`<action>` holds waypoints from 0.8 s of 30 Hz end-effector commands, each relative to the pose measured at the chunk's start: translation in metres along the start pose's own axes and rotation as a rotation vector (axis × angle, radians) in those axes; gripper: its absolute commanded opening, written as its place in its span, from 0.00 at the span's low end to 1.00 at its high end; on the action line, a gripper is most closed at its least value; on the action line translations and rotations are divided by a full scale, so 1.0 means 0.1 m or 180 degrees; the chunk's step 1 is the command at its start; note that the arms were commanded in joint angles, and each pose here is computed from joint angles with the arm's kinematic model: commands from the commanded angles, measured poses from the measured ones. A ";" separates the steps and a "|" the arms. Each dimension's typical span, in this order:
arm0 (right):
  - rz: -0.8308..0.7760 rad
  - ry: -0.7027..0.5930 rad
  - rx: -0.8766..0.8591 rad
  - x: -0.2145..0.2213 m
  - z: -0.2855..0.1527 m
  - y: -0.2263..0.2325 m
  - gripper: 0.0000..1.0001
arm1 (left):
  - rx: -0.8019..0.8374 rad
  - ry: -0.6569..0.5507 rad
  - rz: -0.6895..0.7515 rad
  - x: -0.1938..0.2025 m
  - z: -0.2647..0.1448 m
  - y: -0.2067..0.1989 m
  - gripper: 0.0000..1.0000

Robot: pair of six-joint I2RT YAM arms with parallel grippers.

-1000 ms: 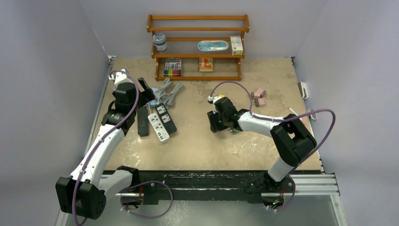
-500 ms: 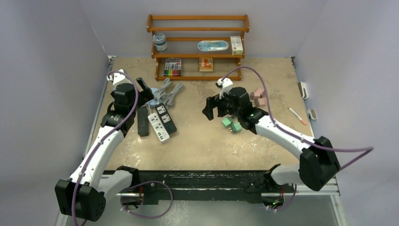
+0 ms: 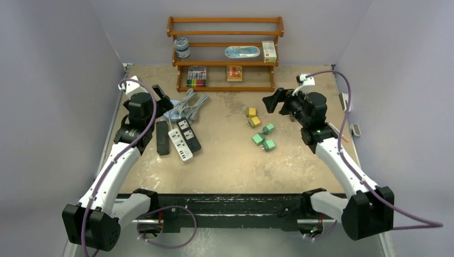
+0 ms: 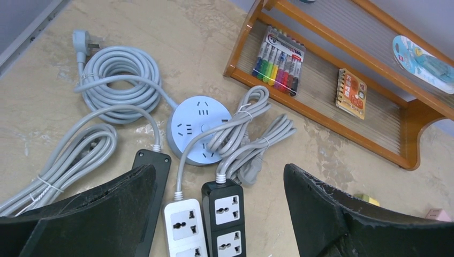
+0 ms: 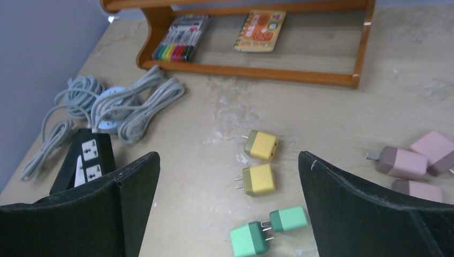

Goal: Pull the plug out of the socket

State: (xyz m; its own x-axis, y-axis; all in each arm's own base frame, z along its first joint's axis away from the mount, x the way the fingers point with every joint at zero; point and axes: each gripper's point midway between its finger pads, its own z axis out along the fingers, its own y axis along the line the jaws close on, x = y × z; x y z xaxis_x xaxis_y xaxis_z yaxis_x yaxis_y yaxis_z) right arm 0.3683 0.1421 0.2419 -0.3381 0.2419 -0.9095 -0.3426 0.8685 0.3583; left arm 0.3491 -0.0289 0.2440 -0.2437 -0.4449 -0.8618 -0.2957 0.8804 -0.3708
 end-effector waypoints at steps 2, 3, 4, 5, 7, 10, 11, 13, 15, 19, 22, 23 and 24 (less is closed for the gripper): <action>-0.0035 -0.0671 0.0321 -0.48 -0.23 -0.08 0.99 | -0.0039 -0.0408 -0.0086 -0.39 -0.10 -0.01 0.88; -0.0030 -0.0755 0.0410 -0.53 -0.28 -0.12 0.99 | -0.0070 -0.0481 -0.0103 -0.43 -0.13 0.03 0.87; -0.0023 -0.0816 0.0485 -0.56 -0.31 -0.16 0.99 | -0.0111 -0.0550 -0.0124 -0.46 -0.15 0.06 0.87; -0.0032 -0.0869 0.0523 -0.59 -0.33 -0.18 0.99 | -0.0145 -0.0612 -0.0146 -0.49 -0.17 0.10 0.87; -0.0081 -0.0898 0.0544 -0.62 -0.34 -0.19 0.99 | -0.0192 -0.0712 -0.0171 -0.54 -0.21 0.14 0.87; -0.0080 -0.0852 0.0598 -0.61 -0.34 -0.21 0.99 | -0.0234 -0.0773 -0.0179 -0.58 -0.25 0.17 0.87; -0.0080 -0.0854 0.0600 -0.61 -0.35 -0.21 1.00 | -0.0245 -0.0786 -0.0185 -0.59 -0.26 0.18 0.87; -0.0075 -0.0854 0.0611 -0.59 -0.36 -0.22 0.99 | -0.0240 -0.0807 -0.0195 -0.60 -0.29 0.19 0.87; -0.0071 -0.0875 0.0639 -0.59 -0.38 -0.24 0.99 | -0.0236 -0.0830 -0.0192 -0.62 -0.30 0.19 0.87; -0.0141 -0.0883 0.0622 -0.61 -0.35 -0.23 0.99 | -0.0227 -0.0839 -0.0201 -0.63 -0.31 0.19 0.87; -0.0155 -0.0856 0.0647 -0.61 -0.32 -0.25 0.99 | -0.0194 -0.0836 -0.0200 -0.65 -0.30 0.16 0.87; -0.0159 -0.0850 0.0642 -0.60 -0.32 -0.25 0.99 | -0.0175 -0.0836 -0.0202 -0.65 -0.30 0.14 0.87; -0.0157 -0.0851 0.0639 -0.60 -0.31 -0.25 0.99 | -0.0170 -0.0845 -0.0200 -0.66 -0.30 0.14 0.87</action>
State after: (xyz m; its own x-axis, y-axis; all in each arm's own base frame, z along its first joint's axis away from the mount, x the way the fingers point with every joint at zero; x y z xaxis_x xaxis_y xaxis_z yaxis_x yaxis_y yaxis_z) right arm 0.3652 0.0958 0.2791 -0.1360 0.2842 -0.9491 -0.1663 0.9378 0.3046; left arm 0.3302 0.0033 0.2896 -0.0337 -0.4462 -0.8943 -0.3685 0.8373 -0.4038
